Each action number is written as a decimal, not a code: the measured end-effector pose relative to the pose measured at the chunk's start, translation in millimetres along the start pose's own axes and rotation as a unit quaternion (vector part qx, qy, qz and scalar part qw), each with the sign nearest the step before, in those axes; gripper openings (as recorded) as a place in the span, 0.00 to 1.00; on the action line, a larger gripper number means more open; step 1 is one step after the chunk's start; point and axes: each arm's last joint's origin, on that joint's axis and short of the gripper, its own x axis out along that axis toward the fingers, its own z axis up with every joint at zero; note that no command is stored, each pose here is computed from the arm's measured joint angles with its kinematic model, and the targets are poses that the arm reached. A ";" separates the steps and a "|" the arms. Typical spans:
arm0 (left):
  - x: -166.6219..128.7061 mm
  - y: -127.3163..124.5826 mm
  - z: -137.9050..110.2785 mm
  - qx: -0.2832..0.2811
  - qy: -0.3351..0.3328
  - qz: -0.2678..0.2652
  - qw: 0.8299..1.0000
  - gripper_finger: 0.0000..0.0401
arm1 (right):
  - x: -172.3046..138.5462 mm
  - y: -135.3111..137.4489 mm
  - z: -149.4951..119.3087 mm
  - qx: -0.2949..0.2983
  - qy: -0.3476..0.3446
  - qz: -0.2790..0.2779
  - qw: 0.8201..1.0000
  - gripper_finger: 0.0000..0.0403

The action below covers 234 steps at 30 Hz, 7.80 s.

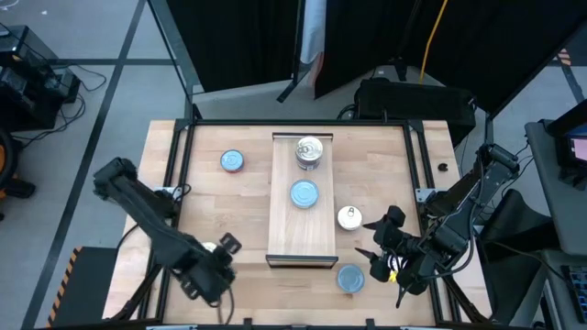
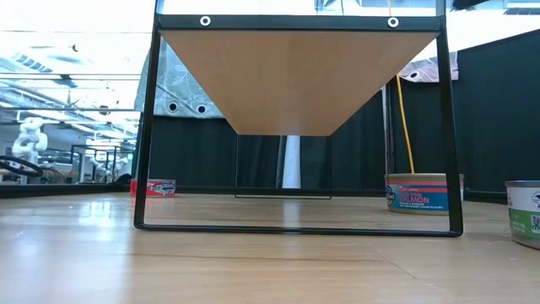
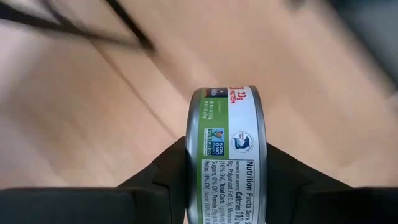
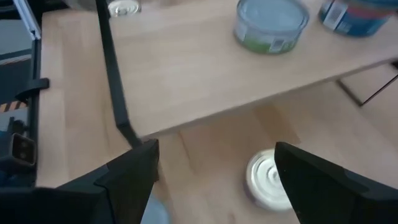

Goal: Stack canned seafood by type on shelf
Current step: Stack the green white soda can on the shelf, then stack the blue pink tuna can on top of the stacked blue pink tuna can on the shelf

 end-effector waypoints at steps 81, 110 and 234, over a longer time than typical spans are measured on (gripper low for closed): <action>-19.0 274.9 -32.4 -0.605 -0.314 -0.016 0.731 0.40 | -19.0 16.9 -9.5 -0.143 -0.040 0.057 0.987 0.78; -11.5 275.0 -39.0 -0.625 -0.274 0.011 0.731 0.50 | -19.0 17.3 -10.1 -0.139 -0.030 0.065 0.988 0.78; 19.3 43.6 -68.4 -0.451 -0.218 0.406 0.765 0.57 | 133.4 -91.0 -42.7 0.067 0.308 -0.062 0.947 0.01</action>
